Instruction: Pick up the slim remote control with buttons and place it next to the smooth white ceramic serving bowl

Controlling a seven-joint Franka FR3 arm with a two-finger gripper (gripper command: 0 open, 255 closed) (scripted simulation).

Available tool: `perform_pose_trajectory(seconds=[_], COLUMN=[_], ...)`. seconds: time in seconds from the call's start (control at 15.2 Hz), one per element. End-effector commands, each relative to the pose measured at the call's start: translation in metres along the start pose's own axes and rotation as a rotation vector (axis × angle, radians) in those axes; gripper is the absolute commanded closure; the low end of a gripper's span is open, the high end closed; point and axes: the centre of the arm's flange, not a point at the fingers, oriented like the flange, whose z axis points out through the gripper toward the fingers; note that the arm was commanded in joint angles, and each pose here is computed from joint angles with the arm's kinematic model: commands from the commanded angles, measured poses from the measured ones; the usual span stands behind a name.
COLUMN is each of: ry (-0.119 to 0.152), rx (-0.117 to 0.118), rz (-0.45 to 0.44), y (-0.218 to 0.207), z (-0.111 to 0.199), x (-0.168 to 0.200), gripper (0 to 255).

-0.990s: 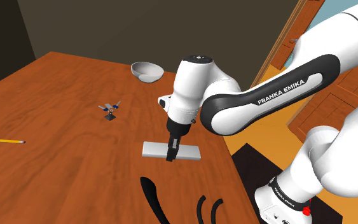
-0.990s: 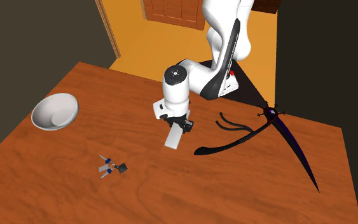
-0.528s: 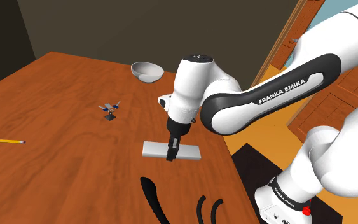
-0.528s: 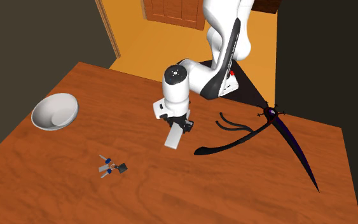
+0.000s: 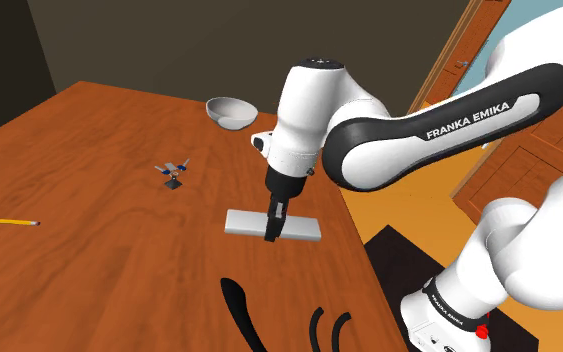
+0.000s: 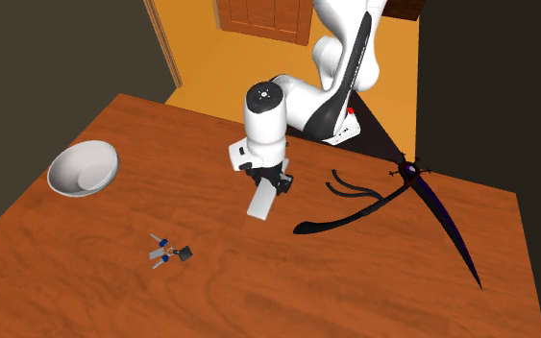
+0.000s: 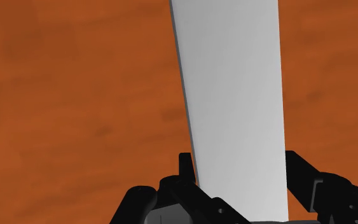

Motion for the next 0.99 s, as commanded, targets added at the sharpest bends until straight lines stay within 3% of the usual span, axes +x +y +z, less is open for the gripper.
perform_pose_trajectory(seconds=[0.0,0.92], ry=[0.000,0.000], rx=[0.000,0.000], rz=[0.000,0.000], y=[0.000,-0.002], z=[-0.011,-0.085], x=[-0.001,-0.001], gripper=[255,255])
